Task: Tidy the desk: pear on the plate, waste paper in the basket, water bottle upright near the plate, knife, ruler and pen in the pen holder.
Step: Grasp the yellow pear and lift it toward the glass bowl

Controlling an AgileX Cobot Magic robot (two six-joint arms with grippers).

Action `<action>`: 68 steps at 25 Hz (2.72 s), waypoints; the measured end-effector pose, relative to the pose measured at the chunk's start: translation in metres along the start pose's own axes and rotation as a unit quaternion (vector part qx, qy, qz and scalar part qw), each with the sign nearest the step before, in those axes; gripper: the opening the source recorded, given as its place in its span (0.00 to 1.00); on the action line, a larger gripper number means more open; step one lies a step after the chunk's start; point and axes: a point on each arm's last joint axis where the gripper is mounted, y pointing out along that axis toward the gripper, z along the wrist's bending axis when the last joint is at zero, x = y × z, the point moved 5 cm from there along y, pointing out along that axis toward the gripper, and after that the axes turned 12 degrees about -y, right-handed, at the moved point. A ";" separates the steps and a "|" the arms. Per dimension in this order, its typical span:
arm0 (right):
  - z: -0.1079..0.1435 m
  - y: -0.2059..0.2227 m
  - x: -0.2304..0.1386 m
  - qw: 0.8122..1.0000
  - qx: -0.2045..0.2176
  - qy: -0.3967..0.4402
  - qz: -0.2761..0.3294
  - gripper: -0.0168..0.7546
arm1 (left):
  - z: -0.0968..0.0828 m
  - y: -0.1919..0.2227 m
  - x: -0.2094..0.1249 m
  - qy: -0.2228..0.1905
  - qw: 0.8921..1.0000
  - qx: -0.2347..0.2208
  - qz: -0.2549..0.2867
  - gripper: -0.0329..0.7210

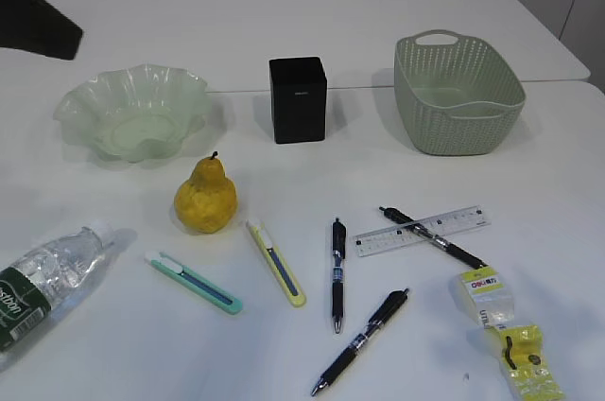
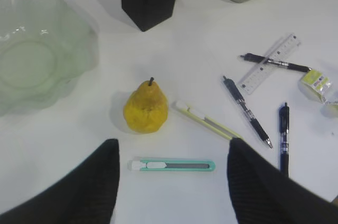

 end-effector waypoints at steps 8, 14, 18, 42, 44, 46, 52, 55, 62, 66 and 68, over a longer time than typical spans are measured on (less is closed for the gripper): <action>-0.001 0.000 0.000 1.000 -0.002 -0.003 0.001 0.72 | -0.020 0.048 -0.008 0.057 0.995 -0.011 0.087 0.65; -0.001 0.000 0.000 1.000 -0.002 -0.003 0.001 0.72 | -0.016 0.065 0.003 0.069 0.991 0.002 0.114 0.65; -0.001 0.000 0.000 1.000 -0.002 -0.003 0.001 0.72 | -0.013 0.072 0.014 0.076 0.990 0.014 0.122 0.65; 0.000 0.000 -0.001 1.000 -0.001 -0.003 0.003 0.72 | 0.006 0.152 0.022 0.017 0.979 0.051 0.198 0.65; 0.000 0.000 -0.001 1.000 -0.001 -0.003 0.003 0.72 | 0.009 0.160 0.020 0.005 0.977 0.055 0.206 0.65; -0.001 0.000 -0.001 1.000 -0.003 -0.006 0.004 0.72 | 0.011 0.168 0.016 -0.001 0.974 0.061 0.219 0.65; -0.002 0.000 -0.001 1.000 -0.005 -0.009 0.004 0.72 | 0.006 0.189 0.015 0.011 0.970 0.088 0.227 0.68; -0.002 0.000 -0.001 1.000 -0.007 -0.011 0.005 0.72 | 0.003 0.197 0.016 0.005 0.969 0.091 0.228 0.68; -0.002 0.000 -0.001 1.000 -0.009 -0.013 0.005 0.72 | 0.016 0.220 0.000 -0.011 0.957 0.120 0.264 0.70; -0.002 0.000 -0.001 1.000 -0.009 -0.013 0.005 0.72 | 0.020 0.229 -0.008 -0.014 0.952 0.127 0.279 0.70; -0.002 0.000 -0.001 1.000 -0.009 -0.013 0.005 0.72 | 0.022 0.232 -0.010 -0.013 0.951 0.129 0.282 0.70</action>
